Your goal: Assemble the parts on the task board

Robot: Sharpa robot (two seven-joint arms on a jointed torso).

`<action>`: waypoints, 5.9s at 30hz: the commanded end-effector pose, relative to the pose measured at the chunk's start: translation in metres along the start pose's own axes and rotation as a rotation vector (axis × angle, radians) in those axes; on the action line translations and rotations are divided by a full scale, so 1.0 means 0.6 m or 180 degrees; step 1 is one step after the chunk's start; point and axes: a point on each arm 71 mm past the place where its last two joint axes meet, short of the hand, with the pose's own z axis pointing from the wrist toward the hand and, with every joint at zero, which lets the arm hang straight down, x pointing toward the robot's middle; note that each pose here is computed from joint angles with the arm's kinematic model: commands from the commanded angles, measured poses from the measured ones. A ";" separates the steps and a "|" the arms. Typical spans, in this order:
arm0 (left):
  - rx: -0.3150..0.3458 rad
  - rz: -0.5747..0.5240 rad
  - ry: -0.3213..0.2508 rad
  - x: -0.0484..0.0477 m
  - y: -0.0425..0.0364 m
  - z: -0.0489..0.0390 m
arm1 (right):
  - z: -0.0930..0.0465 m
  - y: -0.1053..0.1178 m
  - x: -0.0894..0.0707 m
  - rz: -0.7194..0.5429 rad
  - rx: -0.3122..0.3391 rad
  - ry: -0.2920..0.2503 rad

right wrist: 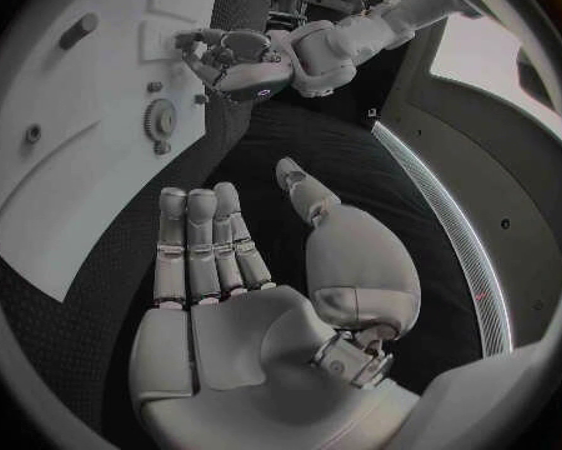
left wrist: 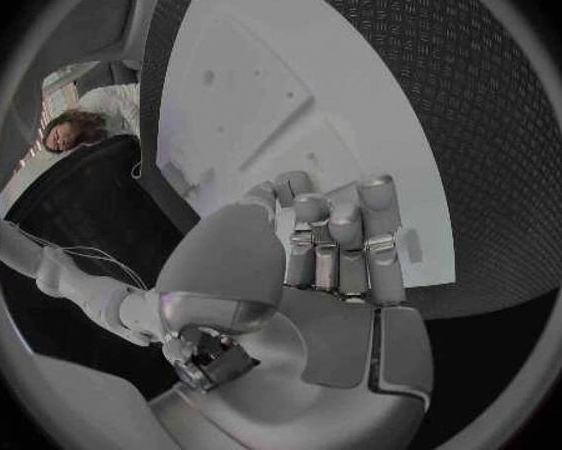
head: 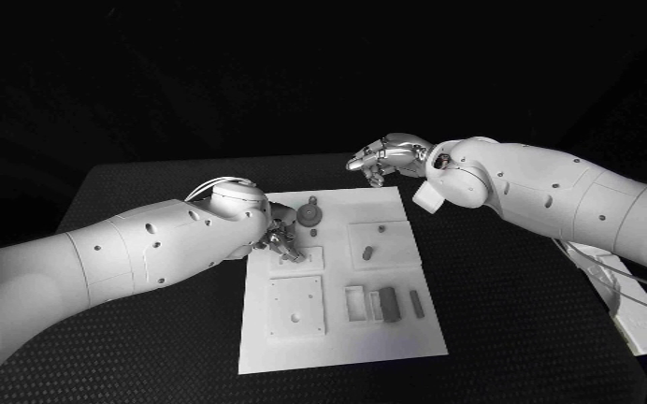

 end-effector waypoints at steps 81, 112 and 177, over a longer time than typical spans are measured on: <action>-0.0295 -0.0711 0.0197 0.013 0.010 -0.007 | -0.003 -0.001 0.000 -0.0001 -0.0013 0.0039; -0.0305 -0.0895 0.0348 0.019 0.000 0.000 | -0.001 0.000 0.001 -0.0001 -0.0016 0.0042; -0.0355 -0.1131 0.0316 0.024 0.002 0.007 | -0.002 0.000 0.001 -0.0002 -0.0015 0.0040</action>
